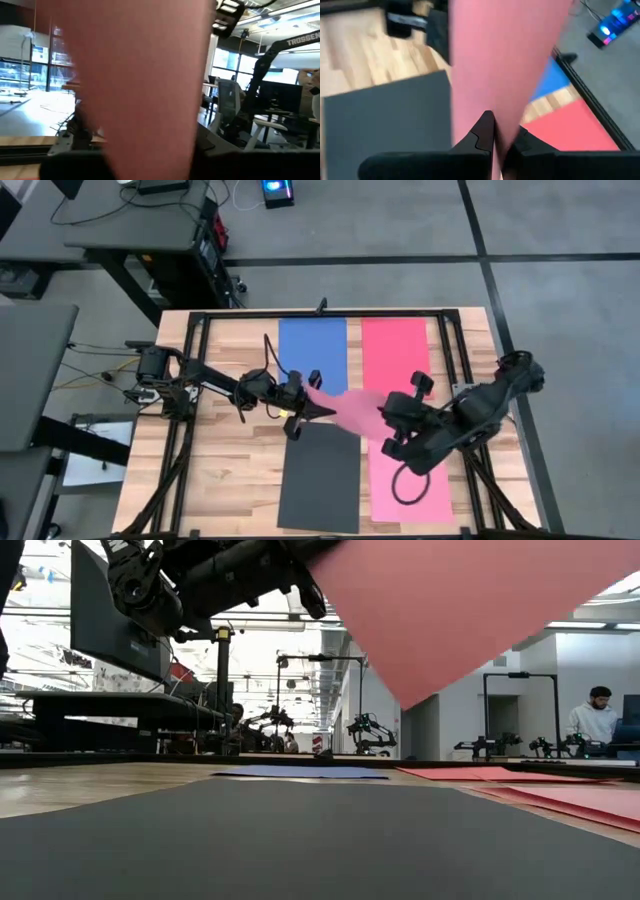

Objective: Organize paper
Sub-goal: Stack the pink paper on top of the pink paper

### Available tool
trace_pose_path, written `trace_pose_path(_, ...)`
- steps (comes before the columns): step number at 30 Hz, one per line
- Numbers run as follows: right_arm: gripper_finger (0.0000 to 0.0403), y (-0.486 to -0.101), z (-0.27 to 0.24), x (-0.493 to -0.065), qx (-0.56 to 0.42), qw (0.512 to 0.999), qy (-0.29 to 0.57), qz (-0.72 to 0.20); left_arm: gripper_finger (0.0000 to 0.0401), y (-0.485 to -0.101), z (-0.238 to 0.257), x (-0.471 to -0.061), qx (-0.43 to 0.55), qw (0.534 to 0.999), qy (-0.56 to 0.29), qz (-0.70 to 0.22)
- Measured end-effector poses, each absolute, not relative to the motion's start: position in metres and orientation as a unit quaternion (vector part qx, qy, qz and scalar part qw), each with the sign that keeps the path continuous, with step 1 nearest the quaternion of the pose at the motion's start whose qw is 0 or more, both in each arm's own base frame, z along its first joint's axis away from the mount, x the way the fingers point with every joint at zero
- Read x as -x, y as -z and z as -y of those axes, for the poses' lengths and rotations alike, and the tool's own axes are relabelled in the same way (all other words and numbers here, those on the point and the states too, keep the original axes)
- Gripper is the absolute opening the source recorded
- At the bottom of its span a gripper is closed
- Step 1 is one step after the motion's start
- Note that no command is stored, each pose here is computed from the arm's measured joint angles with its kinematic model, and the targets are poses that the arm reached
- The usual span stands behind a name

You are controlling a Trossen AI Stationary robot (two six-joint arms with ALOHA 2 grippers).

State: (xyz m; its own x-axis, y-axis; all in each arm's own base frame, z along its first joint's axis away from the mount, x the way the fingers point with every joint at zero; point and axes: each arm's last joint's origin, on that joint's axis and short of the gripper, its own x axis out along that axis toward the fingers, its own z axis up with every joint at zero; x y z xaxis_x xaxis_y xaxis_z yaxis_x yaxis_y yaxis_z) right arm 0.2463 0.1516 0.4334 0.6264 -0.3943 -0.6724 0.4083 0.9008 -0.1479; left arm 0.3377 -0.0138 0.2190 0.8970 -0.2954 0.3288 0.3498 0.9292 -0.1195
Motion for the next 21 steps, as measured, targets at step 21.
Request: trace_pose_path(21,0.0000,-0.350,-0.146,-0.219,-0.090,0.920,0.208,-0.321,0.0000,-0.215,0.023,-0.339,0.120,0.967,0.186,0.124)
